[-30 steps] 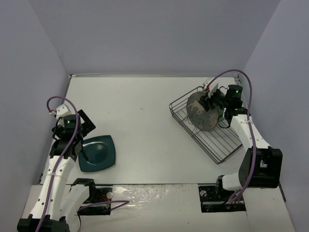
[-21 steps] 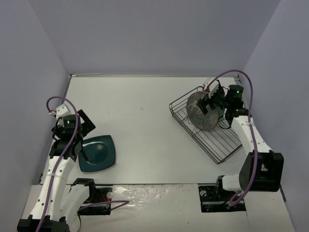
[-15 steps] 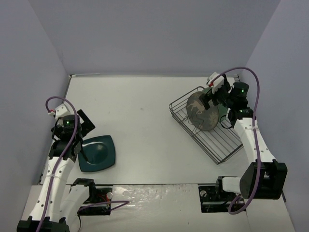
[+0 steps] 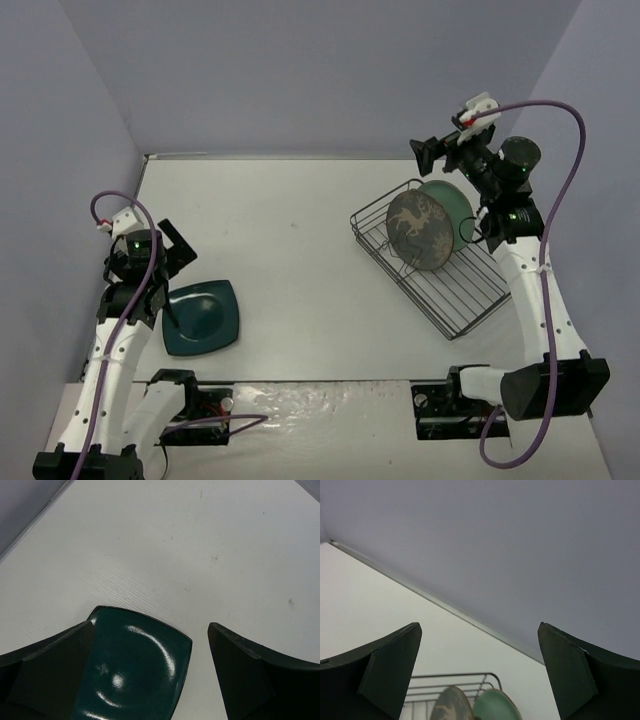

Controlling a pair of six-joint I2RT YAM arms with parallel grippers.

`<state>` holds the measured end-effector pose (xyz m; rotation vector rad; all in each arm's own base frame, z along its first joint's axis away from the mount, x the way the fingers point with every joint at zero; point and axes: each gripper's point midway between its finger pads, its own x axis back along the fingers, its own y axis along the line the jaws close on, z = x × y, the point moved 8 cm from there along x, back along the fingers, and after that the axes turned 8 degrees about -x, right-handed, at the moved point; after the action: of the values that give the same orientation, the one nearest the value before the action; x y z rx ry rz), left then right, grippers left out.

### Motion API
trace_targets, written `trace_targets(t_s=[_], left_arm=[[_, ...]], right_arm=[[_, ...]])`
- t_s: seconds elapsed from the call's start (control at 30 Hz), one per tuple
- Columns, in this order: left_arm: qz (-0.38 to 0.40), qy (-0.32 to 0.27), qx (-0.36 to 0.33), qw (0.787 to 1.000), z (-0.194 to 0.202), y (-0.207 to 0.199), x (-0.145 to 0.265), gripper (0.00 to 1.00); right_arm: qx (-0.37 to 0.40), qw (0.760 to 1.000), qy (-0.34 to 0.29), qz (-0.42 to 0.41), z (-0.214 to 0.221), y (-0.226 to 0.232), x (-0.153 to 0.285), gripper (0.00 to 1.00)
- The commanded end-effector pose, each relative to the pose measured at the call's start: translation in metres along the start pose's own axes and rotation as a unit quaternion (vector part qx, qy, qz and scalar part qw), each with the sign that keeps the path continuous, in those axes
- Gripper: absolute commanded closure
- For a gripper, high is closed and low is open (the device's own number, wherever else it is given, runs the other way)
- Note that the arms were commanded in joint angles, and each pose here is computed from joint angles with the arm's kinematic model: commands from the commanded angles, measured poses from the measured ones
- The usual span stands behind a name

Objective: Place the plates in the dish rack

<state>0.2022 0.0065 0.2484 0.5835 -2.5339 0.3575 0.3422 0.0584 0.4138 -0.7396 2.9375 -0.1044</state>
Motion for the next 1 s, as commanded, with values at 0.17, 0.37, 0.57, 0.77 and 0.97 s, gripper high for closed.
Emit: trace_targets(t_s=[0.17, 0.37, 0.57, 0.77, 0.97], left_arm=[[0.061, 0.020, 0.042, 0.997, -0.015, -0.026, -0.003, 0.03], [0.006, 0.097, 0.060, 0.993, 0.009, -0.018, -0.008, 0.03], [-0.084, 0.132, 0.087, 0.984, 0.036, 0.011, -0.002, 0.03], [-0.125, 0.140, 0.125, 0.974, 0.053, 0.038, 0.000, 0.03], [-0.106, 0.126, 0.136, 0.977, 0.055, 0.041, 0.000, 0.03]], right_arm=[[-0.159, 0.985, -0.036, -0.063, -0.036, 0.079, -0.063, 0.00], [-0.224, 0.964, -0.013, -0.140, 0.004, 0.134, -0.086, 0.00], [-0.278, 0.945, 0.094, -0.146, 0.074, 0.182, -0.102, 0.00], [-0.339, 0.899, 0.204, -0.186, 0.160, 0.246, -0.114, 0.00], [-0.367, 0.845, 0.312, -0.232, 0.236, 0.336, -0.096, 0.00]])
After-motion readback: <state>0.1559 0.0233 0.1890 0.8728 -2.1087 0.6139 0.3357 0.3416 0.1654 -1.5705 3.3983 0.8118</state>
